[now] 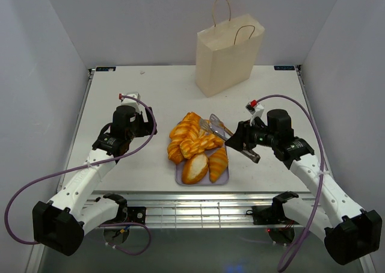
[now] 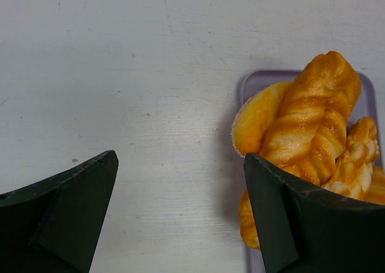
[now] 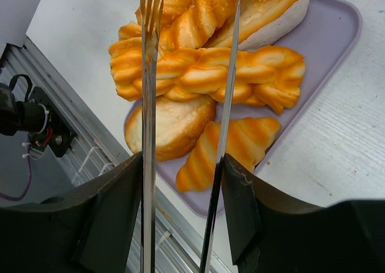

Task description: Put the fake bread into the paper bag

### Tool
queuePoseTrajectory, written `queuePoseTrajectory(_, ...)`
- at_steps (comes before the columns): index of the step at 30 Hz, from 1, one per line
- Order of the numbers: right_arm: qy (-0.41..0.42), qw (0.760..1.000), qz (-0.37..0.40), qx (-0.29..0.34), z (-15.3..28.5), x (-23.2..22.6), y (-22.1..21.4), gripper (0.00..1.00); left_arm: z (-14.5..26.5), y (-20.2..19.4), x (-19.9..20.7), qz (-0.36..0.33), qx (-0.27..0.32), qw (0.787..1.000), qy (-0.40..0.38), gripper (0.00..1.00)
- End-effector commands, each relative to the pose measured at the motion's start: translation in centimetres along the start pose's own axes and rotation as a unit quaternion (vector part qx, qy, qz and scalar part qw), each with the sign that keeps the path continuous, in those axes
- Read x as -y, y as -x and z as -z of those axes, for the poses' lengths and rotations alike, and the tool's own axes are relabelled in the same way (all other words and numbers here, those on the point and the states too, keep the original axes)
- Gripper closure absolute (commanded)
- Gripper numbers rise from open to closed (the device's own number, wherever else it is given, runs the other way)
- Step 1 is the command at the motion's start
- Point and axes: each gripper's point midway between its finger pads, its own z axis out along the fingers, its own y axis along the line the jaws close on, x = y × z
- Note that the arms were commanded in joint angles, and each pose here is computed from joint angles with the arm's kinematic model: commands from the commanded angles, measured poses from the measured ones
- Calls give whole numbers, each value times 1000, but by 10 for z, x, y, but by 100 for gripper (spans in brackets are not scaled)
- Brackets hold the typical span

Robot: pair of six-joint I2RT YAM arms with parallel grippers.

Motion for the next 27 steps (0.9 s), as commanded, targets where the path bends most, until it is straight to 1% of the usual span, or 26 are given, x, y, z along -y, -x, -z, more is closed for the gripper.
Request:
queuePoseTrajectory(1,33,998,32,33,5,-16,13,42,4,12,8,0,14,1000,-15,4)
queuePoseTrajectory(9,10,995,89,43,26,-34,14,41,4,13,5,-1,15,1000,-7,4)
queuePoseTrajectory(12,4,994,104,30,26,-41,7,41,4,14,3,-1,17,1000,-1,4)
queuePoseTrajectory(14,15,993,117,21,25,-53,1,41,4,14,2,-1,18,1000,3,4)
queuePoseTrajectory(15,4,992,122,23,25,-52,1,41,4,14,1,-1,18,1000,5,4)
queuePoseTrajectory(16,14,991,134,19,25,-62,-2,41,4,15,-1,0,21,1000,9,4)
queuePoseTrajectory(18,-12,990,141,20,24,-60,-2,40,5,16,-2,0,24,1000,12,4)
queuePoseTrajectory(19,-2,988,154,16,24,-72,-3,40,6,17,-3,2,27,1000,16,4)
queuePoseTrajectory(21,-30,986,164,12,22,-69,-4,40,7,18,-5,3,29,999,20,4)
queuePoseTrajectory(23,-30,982,184,12,21,-82,-6,40,6,18,-6,3,30,999,23,4)
queuePoseTrajectory(24,-50,981,189,19,22,-79,-4,41,7,19,-6,2,31,999,22,4)
queuePoseTrajectory(25,-39,979,201,16,22,-90,-9,41,6,18,-6,2,29,999,24,4)
queuePoseTrajectory(26,-52,977,206,22,22,-90,-7,41,6,18,-6,2,29,999,24,4)
queuePoseTrajectory(27,-42,976,214,18,21,-99,-12,41,6,18,-6,2,30,999,24,4)
